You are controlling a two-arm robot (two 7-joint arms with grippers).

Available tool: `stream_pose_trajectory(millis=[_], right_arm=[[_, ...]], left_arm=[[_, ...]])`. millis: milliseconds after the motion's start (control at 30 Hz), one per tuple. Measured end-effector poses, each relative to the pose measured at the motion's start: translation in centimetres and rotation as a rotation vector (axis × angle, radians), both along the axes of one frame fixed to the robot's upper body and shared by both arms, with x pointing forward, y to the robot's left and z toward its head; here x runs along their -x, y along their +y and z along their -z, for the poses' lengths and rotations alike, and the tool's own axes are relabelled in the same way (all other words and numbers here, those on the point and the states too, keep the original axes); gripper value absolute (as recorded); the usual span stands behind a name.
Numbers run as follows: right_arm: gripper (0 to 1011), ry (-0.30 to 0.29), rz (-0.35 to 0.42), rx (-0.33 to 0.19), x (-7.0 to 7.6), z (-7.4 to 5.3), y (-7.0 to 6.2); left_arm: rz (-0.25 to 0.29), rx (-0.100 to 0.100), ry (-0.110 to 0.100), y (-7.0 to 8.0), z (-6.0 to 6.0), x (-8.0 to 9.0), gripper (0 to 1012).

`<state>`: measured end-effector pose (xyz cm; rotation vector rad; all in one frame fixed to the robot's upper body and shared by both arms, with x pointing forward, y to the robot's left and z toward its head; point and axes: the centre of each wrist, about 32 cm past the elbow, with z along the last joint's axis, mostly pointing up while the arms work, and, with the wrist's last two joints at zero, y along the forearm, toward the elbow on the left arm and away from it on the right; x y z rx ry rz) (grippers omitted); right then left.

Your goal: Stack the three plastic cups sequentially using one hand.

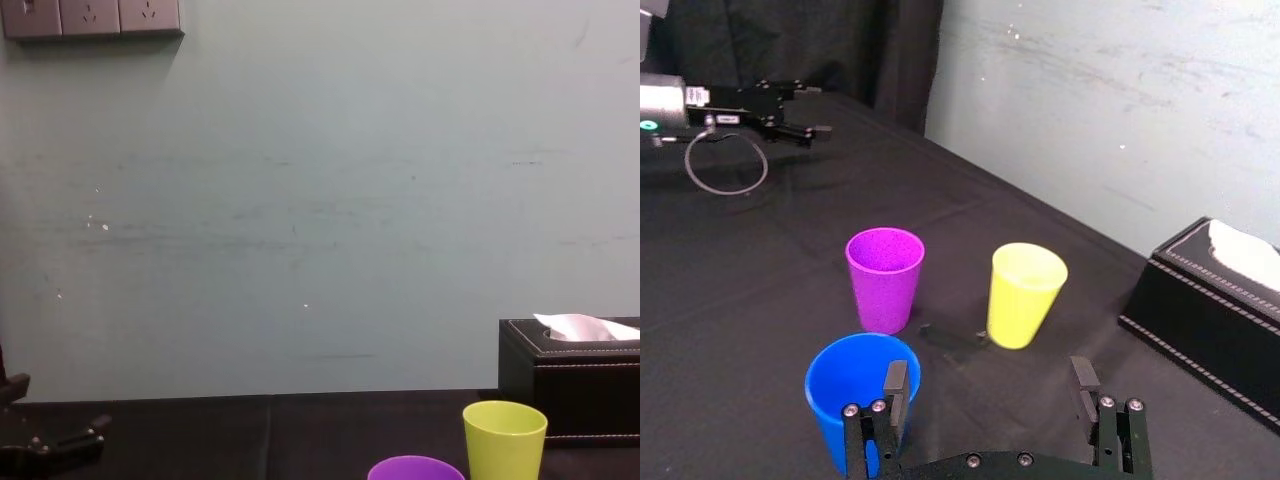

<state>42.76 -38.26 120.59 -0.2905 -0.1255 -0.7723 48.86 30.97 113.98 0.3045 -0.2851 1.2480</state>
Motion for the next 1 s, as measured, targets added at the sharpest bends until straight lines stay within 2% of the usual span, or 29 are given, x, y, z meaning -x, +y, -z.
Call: stream_pose_trajectory(millis=[433,1000], right_arm=[[1000,0.048,-0.038,-0.002,0.7,1.5,0.4],[1000,0.077,-0.087,-0.005,1.9,2.0,0.4]], left_arm=[[0.0,0.0,0.0,0.0,0.0,0.0,1010],[0.0,0.0,0.0,0.0,0.0,0.0,1010]])
